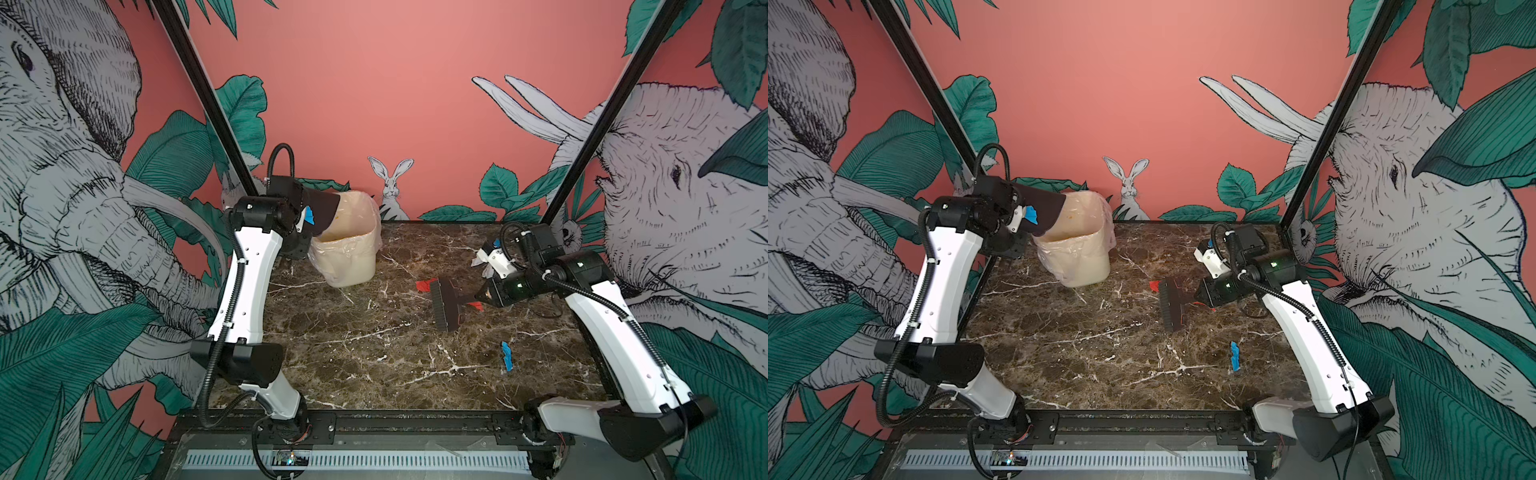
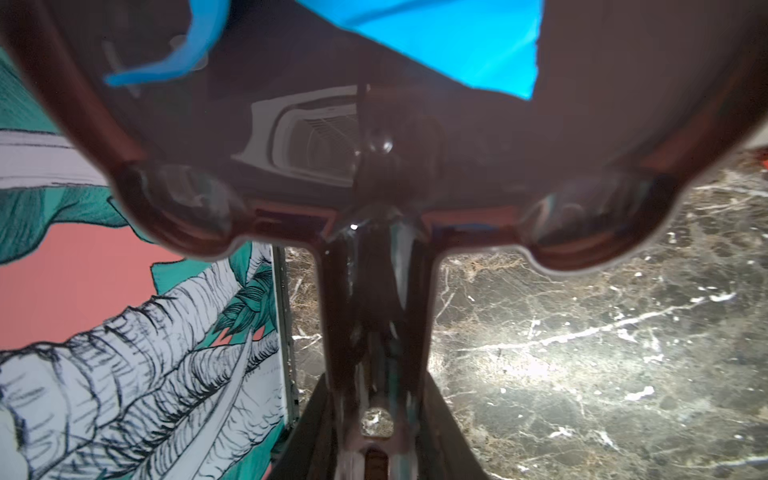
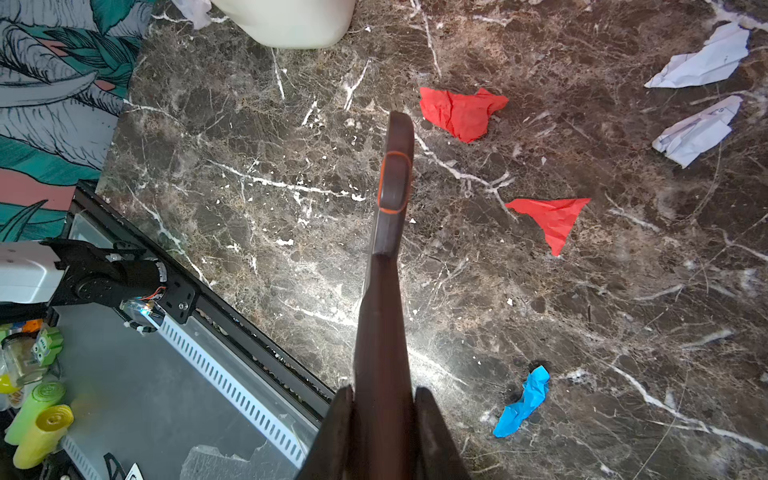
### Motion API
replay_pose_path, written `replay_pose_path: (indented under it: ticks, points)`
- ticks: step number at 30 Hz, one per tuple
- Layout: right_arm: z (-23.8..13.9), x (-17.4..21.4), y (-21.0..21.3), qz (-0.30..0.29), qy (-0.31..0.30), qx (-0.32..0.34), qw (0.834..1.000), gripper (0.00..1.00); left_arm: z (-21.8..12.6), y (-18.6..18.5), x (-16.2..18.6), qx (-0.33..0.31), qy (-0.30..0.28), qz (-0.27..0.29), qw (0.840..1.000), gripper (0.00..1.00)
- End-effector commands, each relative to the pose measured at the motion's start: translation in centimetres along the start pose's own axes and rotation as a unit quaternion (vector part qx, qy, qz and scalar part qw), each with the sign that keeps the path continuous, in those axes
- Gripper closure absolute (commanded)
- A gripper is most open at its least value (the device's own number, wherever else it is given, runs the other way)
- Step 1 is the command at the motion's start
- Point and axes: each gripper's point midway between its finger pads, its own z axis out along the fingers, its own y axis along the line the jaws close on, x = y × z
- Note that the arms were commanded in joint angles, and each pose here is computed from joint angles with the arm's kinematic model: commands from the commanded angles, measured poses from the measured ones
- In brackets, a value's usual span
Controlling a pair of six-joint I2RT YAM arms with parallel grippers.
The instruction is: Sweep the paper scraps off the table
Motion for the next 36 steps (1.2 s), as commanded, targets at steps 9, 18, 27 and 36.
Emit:
replay_pose_path:
  ticks: [9,18,27,36]
  points:
    - [-1.1,1.4,0.9,-0.009,0.003,-0.016,1.000,1.00,-0.3,2.7,-1.0,-0.111,0.023,0.078,0.990,1.00]
    - [-1.4,1.4,1.1,-0.004,0.001,-0.019,1.000,1.00,-1.4,2.9,-3.4,-0.237,0.020,0.182,0.954,1.00]
    - [-1.6,1.2,1.3,0.000,-0.001,-0.022,1.000,1.00,-3.4,3.4,-5.9,-0.325,-0.006,0.261,0.909,1.00]
    - [-2.0,1.3,1.4,0.001,-0.004,-0.021,1.000,1.00,-4.8,2.5,-8.1,-0.407,-0.027,0.326,0.853,1.00]
